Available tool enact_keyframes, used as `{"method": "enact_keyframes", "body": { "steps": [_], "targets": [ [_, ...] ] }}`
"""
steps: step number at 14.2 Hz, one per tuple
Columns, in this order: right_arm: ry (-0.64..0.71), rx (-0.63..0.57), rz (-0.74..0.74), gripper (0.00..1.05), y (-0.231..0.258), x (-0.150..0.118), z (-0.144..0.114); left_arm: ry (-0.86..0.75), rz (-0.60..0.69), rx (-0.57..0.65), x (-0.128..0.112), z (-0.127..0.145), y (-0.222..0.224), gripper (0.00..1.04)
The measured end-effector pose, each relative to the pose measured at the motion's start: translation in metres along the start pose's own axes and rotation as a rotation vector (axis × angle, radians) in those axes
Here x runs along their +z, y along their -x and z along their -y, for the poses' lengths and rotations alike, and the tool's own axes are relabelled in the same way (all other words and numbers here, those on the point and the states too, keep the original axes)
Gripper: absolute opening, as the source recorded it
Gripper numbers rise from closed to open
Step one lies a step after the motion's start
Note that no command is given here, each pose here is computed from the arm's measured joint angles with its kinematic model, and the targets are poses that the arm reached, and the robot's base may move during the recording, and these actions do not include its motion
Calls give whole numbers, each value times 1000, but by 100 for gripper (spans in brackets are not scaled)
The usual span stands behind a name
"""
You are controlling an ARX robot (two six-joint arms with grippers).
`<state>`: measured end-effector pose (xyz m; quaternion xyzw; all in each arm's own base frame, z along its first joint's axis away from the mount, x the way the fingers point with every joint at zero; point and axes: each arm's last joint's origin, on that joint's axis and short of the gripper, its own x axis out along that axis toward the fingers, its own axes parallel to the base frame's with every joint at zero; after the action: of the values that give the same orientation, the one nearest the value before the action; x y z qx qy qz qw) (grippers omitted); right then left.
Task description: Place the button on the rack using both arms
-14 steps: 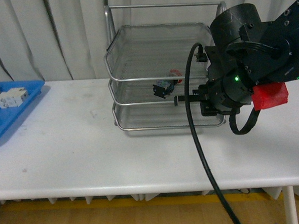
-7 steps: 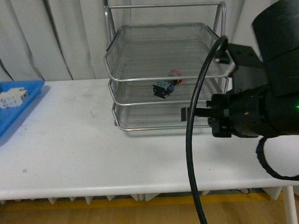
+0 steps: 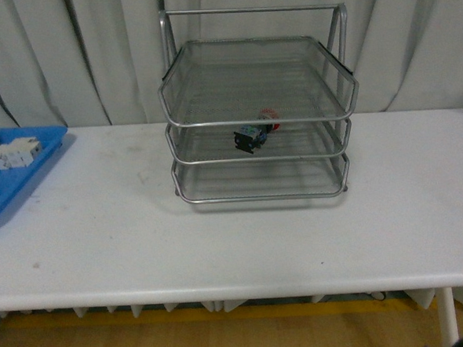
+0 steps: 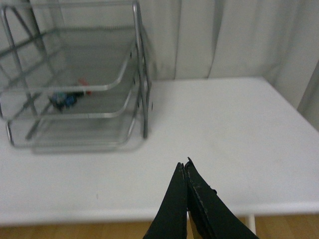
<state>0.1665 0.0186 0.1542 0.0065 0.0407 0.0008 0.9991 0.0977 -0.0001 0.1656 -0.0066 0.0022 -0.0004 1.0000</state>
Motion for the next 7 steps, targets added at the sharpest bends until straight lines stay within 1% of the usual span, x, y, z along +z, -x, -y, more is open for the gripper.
{"method": "enact_keyframes", "body": {
  "steps": [1, 2, 3, 7],
  "targets": [
    [3, -8, -65, 2, 17, -9, 15, 0, 0, 0, 0, 0, 0, 98],
    [-1, -34, 2, 2, 26, 1, 20, 0, 1, 0, 0, 0, 0, 98],
    [6, -6, 76, 2, 37, 10, 19, 0, 1, 0, 0, 0, 0, 98],
    [7, -3, 95, 2, 49, 12, 18, 0, 2, 0, 0, 0, 0, 98]
  ]
}}
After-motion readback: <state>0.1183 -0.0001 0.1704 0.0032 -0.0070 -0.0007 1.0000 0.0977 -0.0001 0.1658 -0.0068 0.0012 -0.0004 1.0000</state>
